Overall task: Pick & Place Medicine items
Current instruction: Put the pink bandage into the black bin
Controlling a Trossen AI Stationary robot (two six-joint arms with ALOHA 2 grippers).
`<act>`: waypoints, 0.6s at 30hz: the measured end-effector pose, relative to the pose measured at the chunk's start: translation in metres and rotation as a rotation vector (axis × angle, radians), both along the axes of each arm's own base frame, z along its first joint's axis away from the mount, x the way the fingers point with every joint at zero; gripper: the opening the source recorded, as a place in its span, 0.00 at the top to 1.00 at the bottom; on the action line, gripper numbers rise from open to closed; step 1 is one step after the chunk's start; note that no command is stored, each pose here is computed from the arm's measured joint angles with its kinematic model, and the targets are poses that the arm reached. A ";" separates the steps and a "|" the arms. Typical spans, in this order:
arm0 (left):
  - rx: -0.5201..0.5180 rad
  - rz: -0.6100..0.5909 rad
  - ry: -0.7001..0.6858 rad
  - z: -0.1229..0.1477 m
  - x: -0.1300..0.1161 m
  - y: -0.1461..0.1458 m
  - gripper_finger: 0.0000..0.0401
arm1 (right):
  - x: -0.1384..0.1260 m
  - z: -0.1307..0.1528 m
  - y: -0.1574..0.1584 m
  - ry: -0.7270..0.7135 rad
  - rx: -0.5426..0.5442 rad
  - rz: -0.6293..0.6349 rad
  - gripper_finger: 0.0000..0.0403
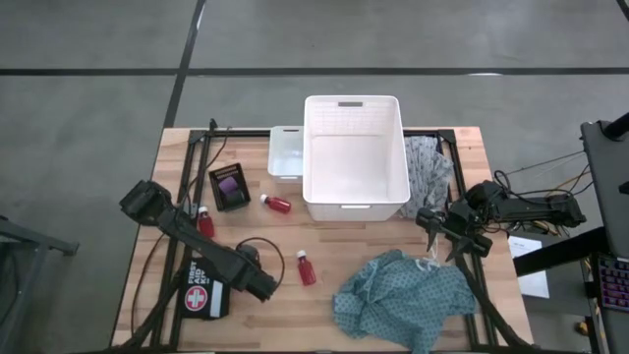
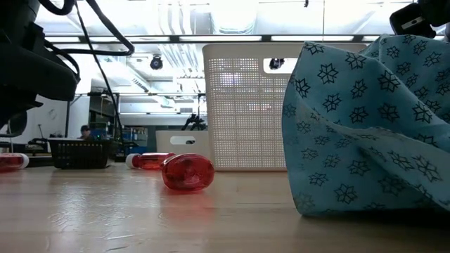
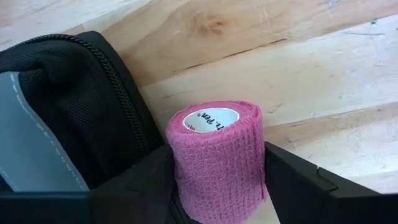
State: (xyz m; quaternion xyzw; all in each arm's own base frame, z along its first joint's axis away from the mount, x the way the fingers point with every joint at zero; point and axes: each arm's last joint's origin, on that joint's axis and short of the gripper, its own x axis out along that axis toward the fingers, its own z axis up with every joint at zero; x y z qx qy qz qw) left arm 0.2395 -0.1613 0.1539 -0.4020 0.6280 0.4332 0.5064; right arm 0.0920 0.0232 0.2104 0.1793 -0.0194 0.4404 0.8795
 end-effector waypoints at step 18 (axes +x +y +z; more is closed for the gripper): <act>0.024 -0.393 -0.382 0.076 0.003 0.044 0.44 | 0.000 0.000 0.000 0.000 0.000 0.000 0.44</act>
